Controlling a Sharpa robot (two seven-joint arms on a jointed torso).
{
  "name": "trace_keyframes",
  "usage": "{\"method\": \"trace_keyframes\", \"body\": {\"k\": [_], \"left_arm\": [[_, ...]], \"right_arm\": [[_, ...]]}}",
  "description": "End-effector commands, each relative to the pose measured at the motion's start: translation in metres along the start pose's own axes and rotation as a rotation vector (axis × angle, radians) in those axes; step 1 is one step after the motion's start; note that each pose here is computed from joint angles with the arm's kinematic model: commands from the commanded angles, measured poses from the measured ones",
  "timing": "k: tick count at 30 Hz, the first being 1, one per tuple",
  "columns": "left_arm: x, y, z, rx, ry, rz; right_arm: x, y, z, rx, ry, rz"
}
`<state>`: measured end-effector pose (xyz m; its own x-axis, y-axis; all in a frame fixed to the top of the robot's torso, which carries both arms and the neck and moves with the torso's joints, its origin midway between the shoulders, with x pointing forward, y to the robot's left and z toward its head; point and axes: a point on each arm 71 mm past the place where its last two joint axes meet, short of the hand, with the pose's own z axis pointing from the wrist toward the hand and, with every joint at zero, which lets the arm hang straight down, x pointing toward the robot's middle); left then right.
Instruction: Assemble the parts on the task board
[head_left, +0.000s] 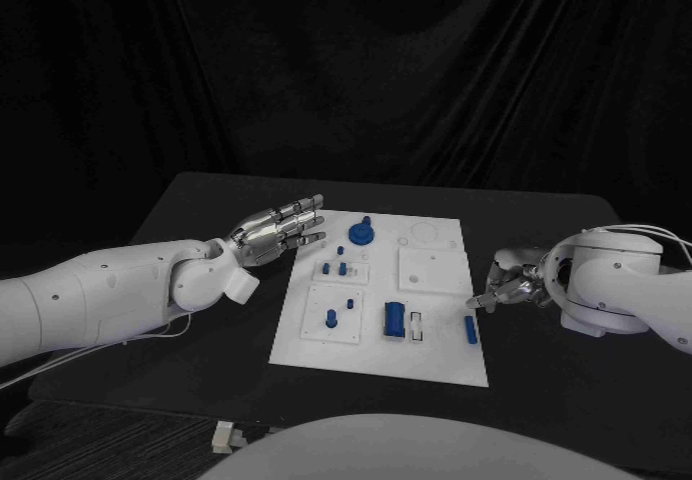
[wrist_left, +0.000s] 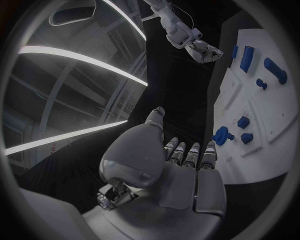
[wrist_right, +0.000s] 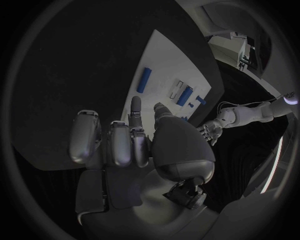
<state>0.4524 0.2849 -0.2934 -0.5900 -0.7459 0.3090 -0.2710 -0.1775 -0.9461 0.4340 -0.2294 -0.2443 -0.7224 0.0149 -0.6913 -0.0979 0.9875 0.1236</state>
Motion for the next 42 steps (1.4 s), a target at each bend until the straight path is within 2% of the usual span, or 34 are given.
{"method": "trace_keyframes", "body": {"k": [1,12,27,42], "left_arm": [[0.0018,0.0,0.001,0.009,0.01,-0.012],[0.0023,0.0004,0.0013,0.006,0.014,-0.015],[0.0023,0.0009,0.0014,0.002,0.018,-0.017],[0.0027,0.0021,0.0018,-0.007,0.024,-0.02]], "right_arm": [[0.005,-0.004,0.002,0.044,0.009,-0.08],[0.013,-0.002,0.009,0.036,-0.02,-0.038],[0.025,0.003,0.017,0.024,-0.005,0.031],[0.039,0.011,0.027,0.02,0.023,0.038]]}}
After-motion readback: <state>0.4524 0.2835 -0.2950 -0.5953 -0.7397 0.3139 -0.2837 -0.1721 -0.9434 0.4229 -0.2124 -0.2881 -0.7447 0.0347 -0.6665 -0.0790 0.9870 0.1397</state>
